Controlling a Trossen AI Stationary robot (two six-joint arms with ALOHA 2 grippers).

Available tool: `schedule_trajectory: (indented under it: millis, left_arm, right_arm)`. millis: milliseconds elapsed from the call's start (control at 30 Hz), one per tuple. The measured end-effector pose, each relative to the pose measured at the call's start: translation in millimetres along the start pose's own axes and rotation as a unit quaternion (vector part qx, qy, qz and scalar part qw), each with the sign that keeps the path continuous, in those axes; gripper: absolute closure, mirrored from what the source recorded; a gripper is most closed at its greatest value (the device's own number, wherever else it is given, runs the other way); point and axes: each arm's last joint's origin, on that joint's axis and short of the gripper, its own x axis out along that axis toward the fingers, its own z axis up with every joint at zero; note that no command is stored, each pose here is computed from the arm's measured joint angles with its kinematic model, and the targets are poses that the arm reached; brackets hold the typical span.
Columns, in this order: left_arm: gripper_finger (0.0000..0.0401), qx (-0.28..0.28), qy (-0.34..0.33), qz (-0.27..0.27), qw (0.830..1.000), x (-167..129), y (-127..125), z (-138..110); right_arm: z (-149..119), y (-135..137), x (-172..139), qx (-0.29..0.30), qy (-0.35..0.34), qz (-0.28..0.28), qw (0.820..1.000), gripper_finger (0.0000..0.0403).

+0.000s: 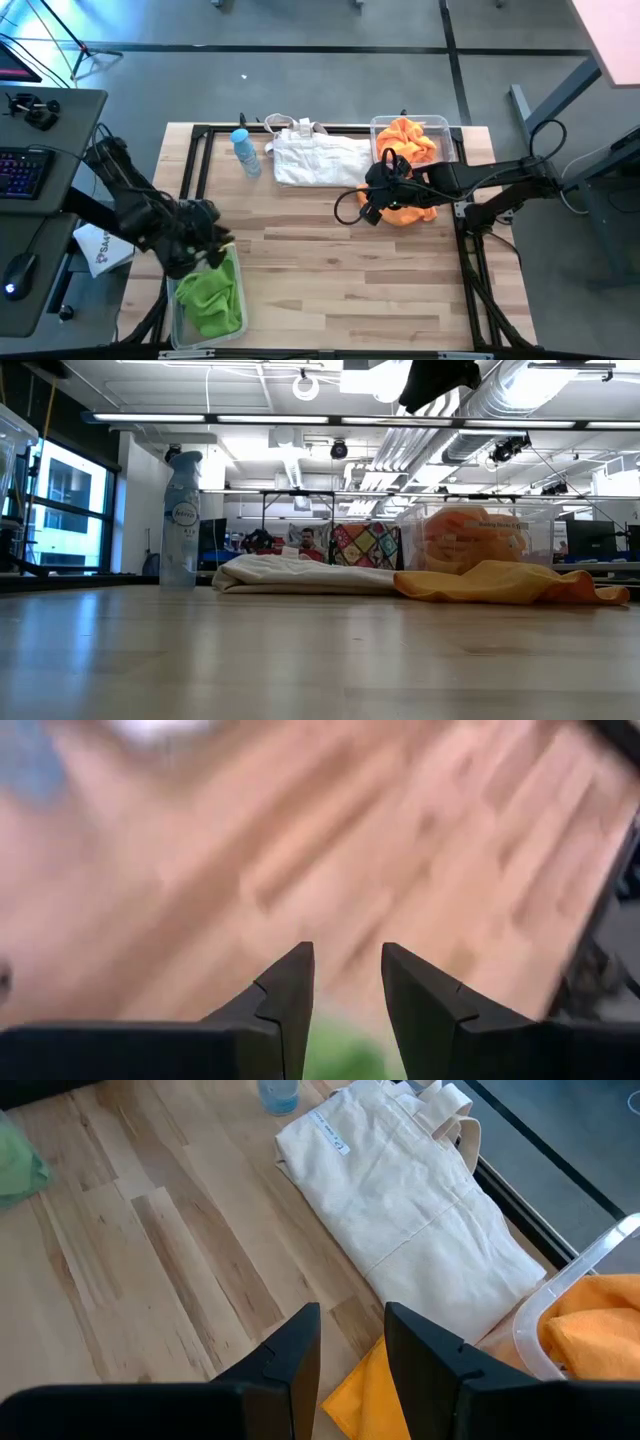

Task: Sort microfiber towel by color & place in baskets
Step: Put the orange microfiber cloth into the top transparent bin

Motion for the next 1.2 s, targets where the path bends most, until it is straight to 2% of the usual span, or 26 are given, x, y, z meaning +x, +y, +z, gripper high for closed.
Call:
schedule_trajectory:
  millis: [200, 367, 500, 600, 733, 833, 1000, 1200]
  left_arm:
    - [0.0291, 0.017, -0.108, 0.010, 0.994, 23.5, -17.3, 27.4]
    - [0.0291, 0.047, -0.122, -0.017, 0.991, 40.3, -26.7, 59.7]
    - [0.0291, 0.083, -0.137, -0.040, 0.986, 52.4, -28.3, 87.6]
    - [0.0291, 0.099, -0.144, -0.039, 0.984, 62.2, -24.5, 104.8]
    - [0.0291, 0.109, -0.132, -0.035, 0.985, 75.2, -18.1, 119.6]
    - [0.0291, 0.116, -0.115, -0.038, 0.986, 82.7, -14.4, 125.1]
    - [0.0291, 0.128, -0.104, -0.032, 0.986, 88.7, -12.2, 127.6]
    - [0.0291, 0.152, -0.101, -0.026, 0.983, 90.1, -9.7, 129.7]
  right_arm:
    - [0.0, 0.0, 0.0, 0.038, 0.000, 0.000, 0.999, 0.0293]
    - [-0.9, 0.1, 0.0, 0.082, 0.009, 0.006, 0.997, 0.0293]
    - [-5.7, -4.2, 5.3, 0.131, 0.067, 0.015, 0.989, 0.0293]
    - [-16.3, -8.8, 15.6, 0.141, 0.133, -0.035, 0.980, 0.0293]
    - [-30.9, -14.6, 27.7, 0.140, 0.220, -0.113, 0.959, 0.0293]
    - [-37.7, -15.5, 37.5, 0.136, 0.264, -0.123, 0.947, 0.0293]
    - [-70.6, -27.1, 60.0, 0.157, 0.286, -0.111, 0.939, 0.0293]
    - [-120.8, -54.7, 62.6, 0.252, 0.288, -0.147, 0.912, 0.0293]
